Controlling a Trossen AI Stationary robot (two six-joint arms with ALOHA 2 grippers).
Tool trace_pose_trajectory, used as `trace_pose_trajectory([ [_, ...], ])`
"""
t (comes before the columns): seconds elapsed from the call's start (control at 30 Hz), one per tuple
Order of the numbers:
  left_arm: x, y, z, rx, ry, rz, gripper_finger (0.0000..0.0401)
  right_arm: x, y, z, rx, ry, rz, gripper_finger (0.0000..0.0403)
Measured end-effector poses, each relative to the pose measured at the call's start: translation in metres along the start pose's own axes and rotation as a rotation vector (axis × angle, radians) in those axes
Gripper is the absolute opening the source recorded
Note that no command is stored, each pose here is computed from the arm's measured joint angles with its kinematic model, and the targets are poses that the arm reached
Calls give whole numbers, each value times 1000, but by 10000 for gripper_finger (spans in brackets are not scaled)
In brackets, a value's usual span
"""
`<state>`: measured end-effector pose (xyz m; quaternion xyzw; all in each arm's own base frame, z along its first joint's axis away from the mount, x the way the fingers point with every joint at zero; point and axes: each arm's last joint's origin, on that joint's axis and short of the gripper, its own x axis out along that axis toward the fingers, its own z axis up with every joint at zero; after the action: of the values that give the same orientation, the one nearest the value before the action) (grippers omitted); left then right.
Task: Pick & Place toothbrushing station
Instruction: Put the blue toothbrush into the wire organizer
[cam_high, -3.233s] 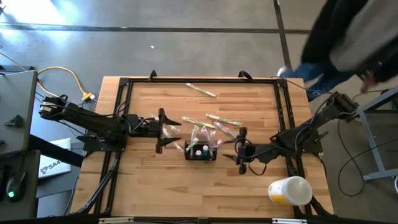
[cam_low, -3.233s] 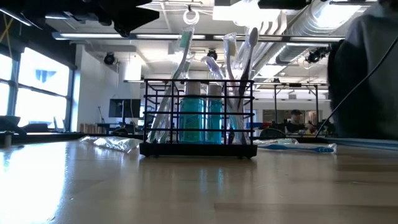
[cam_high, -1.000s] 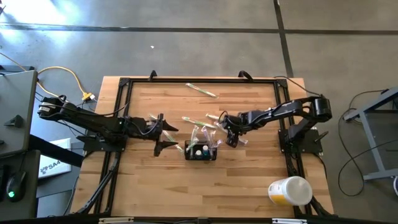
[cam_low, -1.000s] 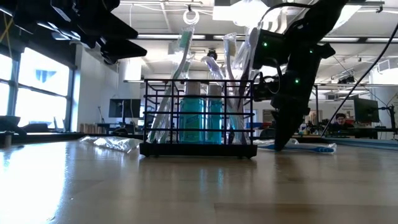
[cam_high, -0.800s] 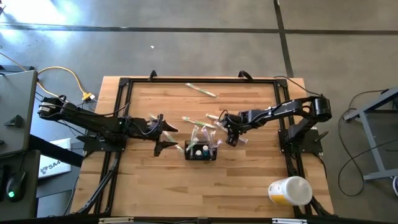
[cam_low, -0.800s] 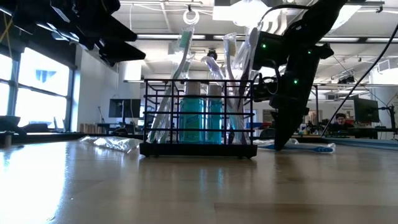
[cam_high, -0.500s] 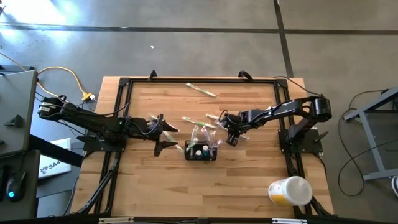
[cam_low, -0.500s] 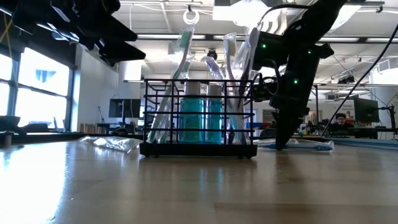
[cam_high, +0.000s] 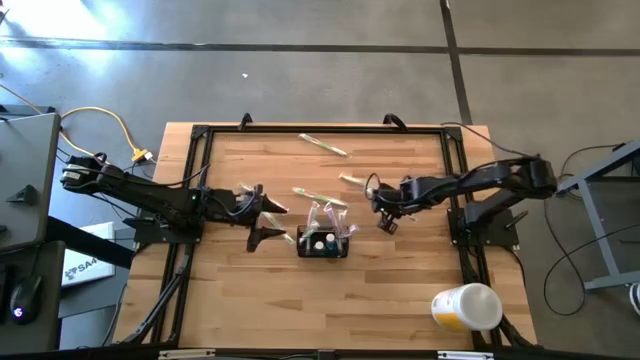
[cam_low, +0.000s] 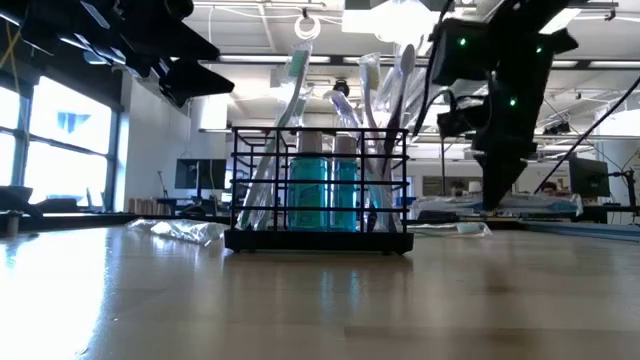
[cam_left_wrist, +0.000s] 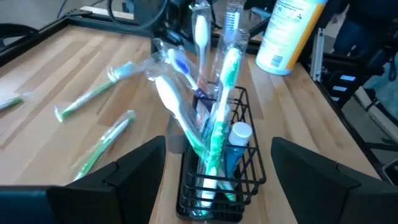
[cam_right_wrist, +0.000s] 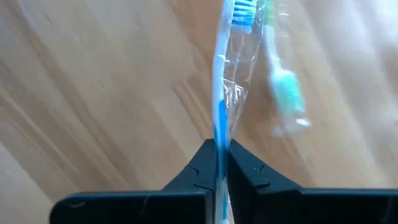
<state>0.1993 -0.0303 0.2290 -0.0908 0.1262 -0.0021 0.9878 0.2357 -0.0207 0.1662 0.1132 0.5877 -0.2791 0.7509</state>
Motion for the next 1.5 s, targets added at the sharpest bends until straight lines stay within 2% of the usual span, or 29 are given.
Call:
trace_pose_trajectory([
  [0.13, 0, -1, 3, -3, -29, -9, 287, -24, 2, -6, 12, -81, 49, 6],
  [0.27, 0, -3, 9, 11, -86, -65, 287, -50, 6, -16, 10, -156, 153, 6],
  [0.5, -3, -8, 20, 93, -201, -147, 287, -96, 12, -40, -20, -362, 265, 6],
  [0.63, -5, -11, 27, 148, -277, -204, 287, -115, 19, -52, -83, -520, 274, 6],
  [0.8, -9, -21, 33, 204, -366, -265, 287, -134, 37, -66, -236, -724, 269, 6],
  [1.0, -6, -42, 32, 319, -453, -333, 287, -159, 56, -77, -314, -989, 222, 5],
  [1.17, 11, -53, 23, 374, -465, -242, 287, -180, 73, -82, -379, -1158, 276, 5],
  [1.33, 41, -66, 30, 392, -432, -176, 287, -185, 97, -80, -486, -1260, 370, 5],
  [1.5, 70, -81, 47, 414, -433, -184, 287, -173, 120, -75, -532, -1293, 336, 5],
])
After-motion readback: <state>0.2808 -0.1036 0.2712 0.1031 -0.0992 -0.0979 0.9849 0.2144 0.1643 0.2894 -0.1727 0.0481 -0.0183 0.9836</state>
